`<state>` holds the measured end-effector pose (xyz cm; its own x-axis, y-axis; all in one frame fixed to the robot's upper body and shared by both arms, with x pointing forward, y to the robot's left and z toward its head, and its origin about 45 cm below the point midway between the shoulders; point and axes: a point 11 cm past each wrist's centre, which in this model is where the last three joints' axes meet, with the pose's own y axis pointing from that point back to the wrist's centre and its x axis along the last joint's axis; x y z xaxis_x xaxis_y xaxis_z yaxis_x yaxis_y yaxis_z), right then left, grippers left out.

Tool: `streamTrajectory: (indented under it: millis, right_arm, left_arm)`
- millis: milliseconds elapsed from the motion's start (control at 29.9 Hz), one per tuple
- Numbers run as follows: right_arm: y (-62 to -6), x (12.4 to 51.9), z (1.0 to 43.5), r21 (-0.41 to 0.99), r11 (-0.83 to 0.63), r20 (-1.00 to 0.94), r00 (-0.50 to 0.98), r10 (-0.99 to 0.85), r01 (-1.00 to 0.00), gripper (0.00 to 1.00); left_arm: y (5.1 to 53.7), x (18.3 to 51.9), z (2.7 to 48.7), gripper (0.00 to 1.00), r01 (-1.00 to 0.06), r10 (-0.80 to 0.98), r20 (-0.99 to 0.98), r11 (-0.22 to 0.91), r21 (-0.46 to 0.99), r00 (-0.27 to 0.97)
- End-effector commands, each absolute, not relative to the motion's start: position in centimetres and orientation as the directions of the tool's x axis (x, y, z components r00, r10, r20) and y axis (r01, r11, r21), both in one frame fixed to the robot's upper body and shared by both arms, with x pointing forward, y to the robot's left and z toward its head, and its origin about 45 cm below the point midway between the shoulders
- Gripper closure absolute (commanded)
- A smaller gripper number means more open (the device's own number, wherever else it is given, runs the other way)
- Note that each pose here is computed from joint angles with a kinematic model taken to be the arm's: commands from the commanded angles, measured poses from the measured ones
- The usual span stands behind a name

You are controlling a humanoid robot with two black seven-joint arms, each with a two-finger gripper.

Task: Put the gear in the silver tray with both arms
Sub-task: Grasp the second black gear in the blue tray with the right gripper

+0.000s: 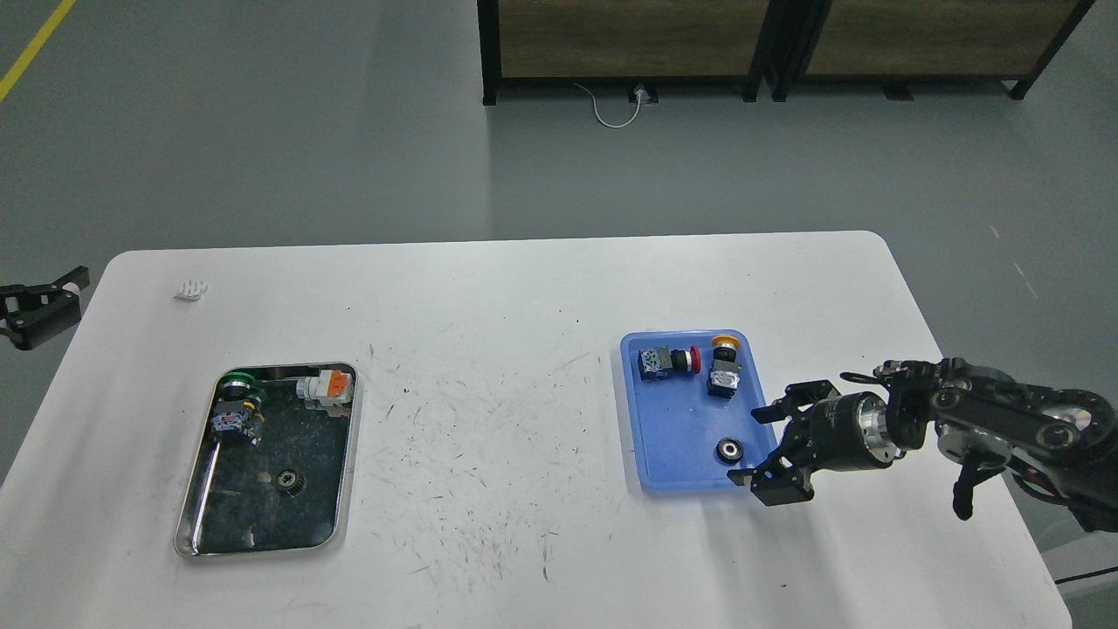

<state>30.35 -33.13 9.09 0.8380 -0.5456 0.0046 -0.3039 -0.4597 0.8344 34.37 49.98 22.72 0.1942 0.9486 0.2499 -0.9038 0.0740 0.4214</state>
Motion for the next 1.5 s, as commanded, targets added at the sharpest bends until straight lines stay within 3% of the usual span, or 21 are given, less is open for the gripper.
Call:
streamTrajectory:
  millis: [0,769,1471]
  right_arm:
    - [-32.8,31.0,8.8,0.828,-0.457,0.018,0.830,-0.558,-0.325,0.03]
    - [-30.9,31.1,6.5,0.831,-0.459,0.007,0.832,-0.555,-0.314,0.19]
    - [-31.5,31.3,6.9,0.836,-0.450,0.013,0.831,-0.556,-0.314,0.51]
  left_arm:
    - [49.9,34.6,23.0,0.02,-0.908,0.949,0.250,0.076,0.413,0.193]
    - [50.3,34.8,23.4,0.02,-0.911,0.948,0.262,0.061,0.407,0.181]
    - [50.3,35.2,23.8,0.02,-0.916,0.947,0.268,0.057,0.398,0.175]
